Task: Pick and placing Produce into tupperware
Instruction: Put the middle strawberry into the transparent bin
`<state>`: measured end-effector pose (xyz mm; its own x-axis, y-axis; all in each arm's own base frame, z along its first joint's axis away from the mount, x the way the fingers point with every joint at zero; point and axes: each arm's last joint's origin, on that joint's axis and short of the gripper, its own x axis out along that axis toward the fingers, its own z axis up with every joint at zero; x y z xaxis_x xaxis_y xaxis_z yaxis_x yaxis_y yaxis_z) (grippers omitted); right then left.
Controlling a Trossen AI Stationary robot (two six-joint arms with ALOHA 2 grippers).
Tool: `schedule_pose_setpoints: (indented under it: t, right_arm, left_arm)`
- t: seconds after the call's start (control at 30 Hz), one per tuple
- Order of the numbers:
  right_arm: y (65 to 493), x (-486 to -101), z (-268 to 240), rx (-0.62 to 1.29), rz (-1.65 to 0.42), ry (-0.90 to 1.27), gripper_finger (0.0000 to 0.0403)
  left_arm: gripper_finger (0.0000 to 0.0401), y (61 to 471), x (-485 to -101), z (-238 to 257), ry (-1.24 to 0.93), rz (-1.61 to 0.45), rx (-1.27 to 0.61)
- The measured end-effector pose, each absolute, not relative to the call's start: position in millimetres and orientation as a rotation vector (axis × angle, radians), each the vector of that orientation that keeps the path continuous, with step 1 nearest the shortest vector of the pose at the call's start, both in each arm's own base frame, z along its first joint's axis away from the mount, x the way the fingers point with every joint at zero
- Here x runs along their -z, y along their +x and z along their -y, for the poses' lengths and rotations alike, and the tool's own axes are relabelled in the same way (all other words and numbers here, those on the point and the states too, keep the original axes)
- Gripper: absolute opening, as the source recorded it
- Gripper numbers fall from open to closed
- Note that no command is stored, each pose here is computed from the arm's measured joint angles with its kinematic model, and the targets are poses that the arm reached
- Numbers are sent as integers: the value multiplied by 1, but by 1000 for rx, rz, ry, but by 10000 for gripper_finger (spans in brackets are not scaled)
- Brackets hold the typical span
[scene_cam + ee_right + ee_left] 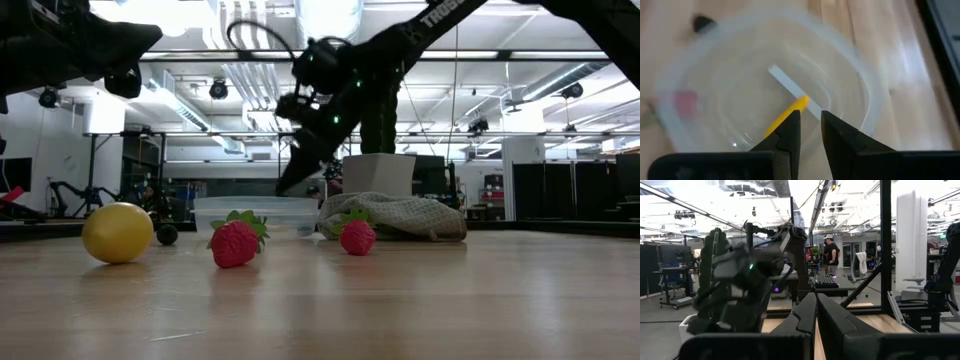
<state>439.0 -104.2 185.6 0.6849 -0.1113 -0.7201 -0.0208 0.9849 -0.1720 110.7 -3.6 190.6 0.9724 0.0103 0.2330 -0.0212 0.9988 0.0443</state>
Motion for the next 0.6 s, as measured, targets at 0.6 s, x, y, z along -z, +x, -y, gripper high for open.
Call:
schedule_pose_setpoints:
  t: [0.6]
  right_arm:
    - [352,-299,-20,-73,-681,-297,72]
  left_arm:
    - [0,111,-190,4,46,230,-14]
